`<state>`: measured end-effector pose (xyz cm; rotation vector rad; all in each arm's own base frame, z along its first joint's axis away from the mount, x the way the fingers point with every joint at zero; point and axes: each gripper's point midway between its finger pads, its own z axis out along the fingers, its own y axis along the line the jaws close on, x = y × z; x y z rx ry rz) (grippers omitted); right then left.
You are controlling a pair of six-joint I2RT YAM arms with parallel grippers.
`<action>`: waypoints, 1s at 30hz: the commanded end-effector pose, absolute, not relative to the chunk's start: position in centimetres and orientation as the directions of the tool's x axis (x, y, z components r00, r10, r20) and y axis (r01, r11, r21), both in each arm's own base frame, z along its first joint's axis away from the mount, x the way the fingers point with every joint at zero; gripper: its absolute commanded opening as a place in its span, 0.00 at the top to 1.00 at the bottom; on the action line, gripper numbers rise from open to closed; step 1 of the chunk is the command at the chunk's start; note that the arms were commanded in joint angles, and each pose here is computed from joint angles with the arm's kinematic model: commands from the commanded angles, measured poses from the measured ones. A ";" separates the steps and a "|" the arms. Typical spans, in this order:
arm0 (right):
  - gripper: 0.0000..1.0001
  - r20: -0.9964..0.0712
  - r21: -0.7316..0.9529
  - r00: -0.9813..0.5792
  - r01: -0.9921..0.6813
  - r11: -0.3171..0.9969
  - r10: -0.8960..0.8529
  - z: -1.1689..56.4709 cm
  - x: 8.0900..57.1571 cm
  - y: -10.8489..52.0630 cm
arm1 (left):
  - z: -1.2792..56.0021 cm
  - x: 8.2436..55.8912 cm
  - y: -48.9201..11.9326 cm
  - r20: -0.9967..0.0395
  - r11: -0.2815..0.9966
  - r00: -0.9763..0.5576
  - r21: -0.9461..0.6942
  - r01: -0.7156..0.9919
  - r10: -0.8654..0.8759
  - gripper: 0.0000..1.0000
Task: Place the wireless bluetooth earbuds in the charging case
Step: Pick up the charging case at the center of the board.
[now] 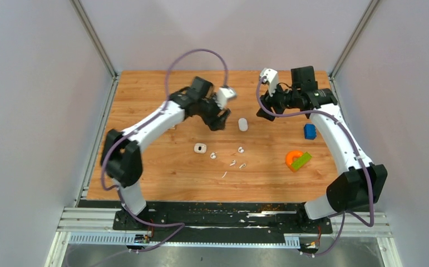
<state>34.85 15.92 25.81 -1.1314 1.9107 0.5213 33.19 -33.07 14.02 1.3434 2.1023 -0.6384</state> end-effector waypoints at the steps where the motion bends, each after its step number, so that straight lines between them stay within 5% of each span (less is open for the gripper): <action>1: 0.51 -0.821 -0.002 -0.250 -0.898 0.440 -0.514 23.8 34.7 20.4 | 22.5 35.8 -25.0 -0.809 0.656 -0.457 -0.120 0.745 0.371 0.28; 5: 0.51 -0.779 0.000 -0.186 -0.955 0.297 -0.599 21.3 32.8 26.1 | 22.1 36.1 -17.2 -0.764 0.855 -0.627 -0.216 0.472 0.154 0.17; 11: 0.43 -0.786 -0.061 0.022 -0.997 0.042 -0.618 18.2 31.4 33.4 | 19.6 33.6 -10.3 -0.686 0.900 -0.720 -0.374 0.225 -0.105 0.00; 15: 0.32 -0.774 -0.084 0.075 -0.996 -0.016 -0.629 15.1 31.2 37.6 | 18.9 31.7 -7.9 -0.702 0.927 -0.705 -0.323 0.190 -0.100 0.00; 30: 0.32 -0.628 -0.099 0.066 -0.995 -0.004 -0.775 6.9 32.2 41.0 | 19.8 30.9 -5.2 -0.702 0.894 -0.661 -0.437 0.103 -0.267 0.06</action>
